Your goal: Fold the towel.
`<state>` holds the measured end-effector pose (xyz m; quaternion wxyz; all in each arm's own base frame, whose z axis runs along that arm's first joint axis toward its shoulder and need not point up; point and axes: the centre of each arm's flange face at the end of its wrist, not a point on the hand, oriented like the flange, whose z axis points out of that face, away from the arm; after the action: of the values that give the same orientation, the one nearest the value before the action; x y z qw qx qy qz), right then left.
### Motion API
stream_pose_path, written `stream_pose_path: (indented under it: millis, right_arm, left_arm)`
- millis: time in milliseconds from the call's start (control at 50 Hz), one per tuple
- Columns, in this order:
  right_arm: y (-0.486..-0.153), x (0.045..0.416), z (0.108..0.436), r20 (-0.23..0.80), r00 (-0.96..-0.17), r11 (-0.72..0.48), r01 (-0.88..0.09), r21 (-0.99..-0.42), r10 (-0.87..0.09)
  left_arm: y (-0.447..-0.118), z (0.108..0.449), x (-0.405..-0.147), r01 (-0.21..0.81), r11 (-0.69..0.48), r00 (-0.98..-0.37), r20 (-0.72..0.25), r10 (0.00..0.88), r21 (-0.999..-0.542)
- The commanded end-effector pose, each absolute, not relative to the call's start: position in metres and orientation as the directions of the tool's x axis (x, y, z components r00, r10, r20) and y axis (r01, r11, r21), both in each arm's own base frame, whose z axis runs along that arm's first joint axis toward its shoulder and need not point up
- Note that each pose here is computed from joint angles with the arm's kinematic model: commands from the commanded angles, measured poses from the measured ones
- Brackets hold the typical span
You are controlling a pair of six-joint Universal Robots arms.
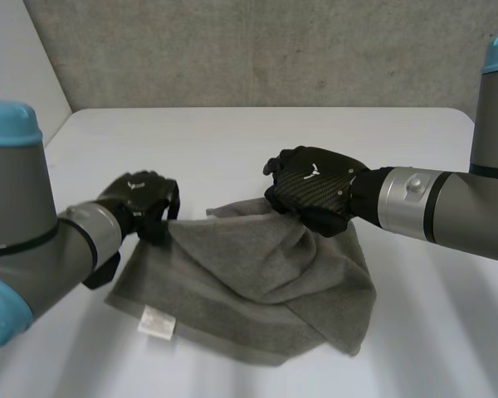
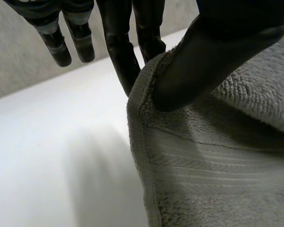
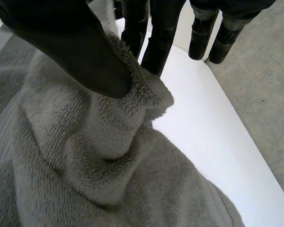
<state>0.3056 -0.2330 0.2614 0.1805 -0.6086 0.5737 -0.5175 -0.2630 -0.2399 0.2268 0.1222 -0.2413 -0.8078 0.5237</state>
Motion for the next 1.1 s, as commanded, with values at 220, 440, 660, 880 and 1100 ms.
stream_pose_path:
  millis: [220, 440, 660, 880, 1100]
  right_arm:
    - [-0.313, 0.306, 0.427, 0.482, -0.831, -0.663, -0.196, -0.723, -0.279]
    - [-0.289, 0.284, 0.365, 0.454, -0.715, -0.483, -0.185, -0.856, -0.532]
    - [-0.254, 0.275, 0.242, 0.473, -0.571, -0.272, -0.403, -0.874, -0.672]
    - [-0.245, 0.270, 0.195, 0.458, -0.523, -0.181, -0.495, -0.850, -0.719]
    - [-0.245, 0.266, 0.188, 0.390, -0.573, -0.091, -0.480, -0.873, -0.721]
  left_arm:
    - [-0.303, 0.350, -0.274, 0.112, -0.138, -0.941, -0.150, 0.303, -0.984]
    - [-0.253, 0.359, -0.262, 0.092, -0.248, -0.889, -0.192, 0.415, -0.964]
    - [-0.219, 0.221, -0.254, 0.302, 0.107, -0.827, -0.204, 0.524, -0.947]
    - [-0.227, 0.175, -0.249, 0.397, 0.190, -0.824, -0.258, 0.505, -0.898]
    - [-0.234, 0.182, -0.247, 0.391, 0.172, -0.842, -0.275, 0.465, -0.904]
